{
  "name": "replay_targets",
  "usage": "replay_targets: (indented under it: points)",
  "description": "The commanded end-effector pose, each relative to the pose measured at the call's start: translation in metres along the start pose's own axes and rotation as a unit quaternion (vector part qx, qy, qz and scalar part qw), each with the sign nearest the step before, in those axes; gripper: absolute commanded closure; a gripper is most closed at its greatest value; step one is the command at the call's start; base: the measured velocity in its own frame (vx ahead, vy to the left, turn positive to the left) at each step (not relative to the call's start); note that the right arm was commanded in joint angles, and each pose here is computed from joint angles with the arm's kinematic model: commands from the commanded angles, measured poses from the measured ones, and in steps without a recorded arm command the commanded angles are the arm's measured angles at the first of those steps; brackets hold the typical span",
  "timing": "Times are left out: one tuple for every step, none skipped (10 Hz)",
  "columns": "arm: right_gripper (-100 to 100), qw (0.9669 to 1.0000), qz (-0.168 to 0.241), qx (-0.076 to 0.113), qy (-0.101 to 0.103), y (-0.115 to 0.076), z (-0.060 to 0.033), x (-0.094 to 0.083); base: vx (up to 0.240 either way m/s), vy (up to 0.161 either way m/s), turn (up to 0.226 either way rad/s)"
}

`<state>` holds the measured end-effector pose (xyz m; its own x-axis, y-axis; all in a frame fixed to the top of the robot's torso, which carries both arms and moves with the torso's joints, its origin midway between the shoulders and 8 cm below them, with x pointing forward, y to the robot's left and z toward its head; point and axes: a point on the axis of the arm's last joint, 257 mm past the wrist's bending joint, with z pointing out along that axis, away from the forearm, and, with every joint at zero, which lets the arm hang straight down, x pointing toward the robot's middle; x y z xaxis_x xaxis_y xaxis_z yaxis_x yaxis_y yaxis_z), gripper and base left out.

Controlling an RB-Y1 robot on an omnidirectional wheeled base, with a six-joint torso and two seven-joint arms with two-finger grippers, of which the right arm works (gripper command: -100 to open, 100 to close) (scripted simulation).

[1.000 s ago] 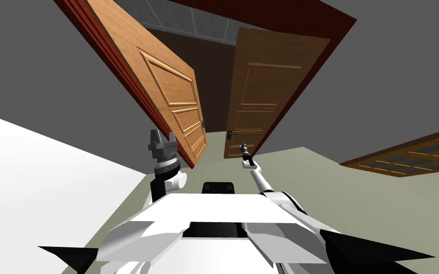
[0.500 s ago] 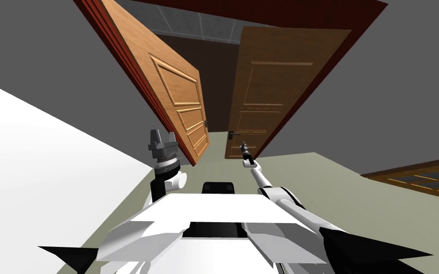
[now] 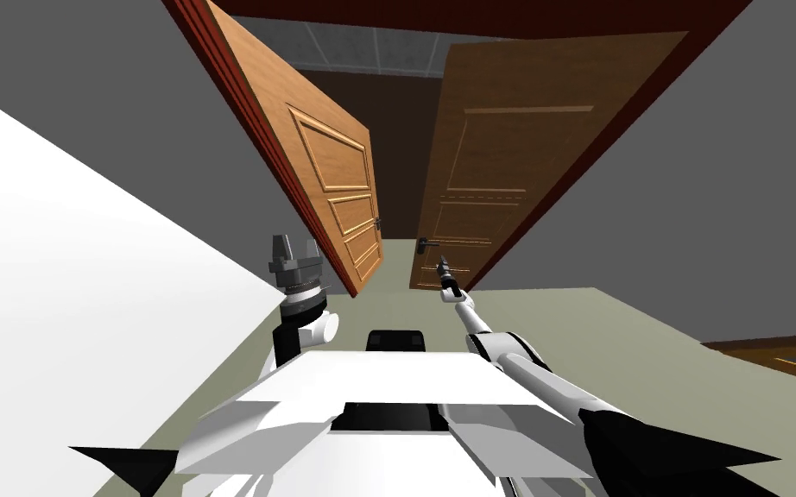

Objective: Push the door open

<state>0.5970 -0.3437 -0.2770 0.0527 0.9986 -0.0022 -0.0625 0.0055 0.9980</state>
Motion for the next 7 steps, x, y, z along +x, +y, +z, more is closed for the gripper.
replay_targets:
  points:
    - [-100,1.0000,0.000,0.004,-0.002,-0.002,0.0023,-0.003,-0.005,-0.061,0.064]
    - [-100,1.0000,0.000,0.008,-0.004,-0.004,0.0037,-0.006,-0.015,-0.069,0.153]
    - [-100,0.9999,0.000,0.015,-0.008,-0.008,0.0065,-0.011,-0.031,-0.084,0.271]
    - [-100,0.9997,0.000,0.020,-0.011,-0.011,0.0083,-0.015,-0.029,-0.105,0.243]
    - [-100,0.9996,0.000,0.025,-0.014,-0.013,0.0100,-0.018,-0.021,-0.106,0.242]
    - [-100,0.9994,0.000,0.029,-0.017,-0.015,0.0114,-0.022,-0.017,-0.111,0.182]
    - [-100,0.9996,0.000,0.026,-0.015,-0.014,0.0112,-0.019,-0.007,-0.053,0.032]
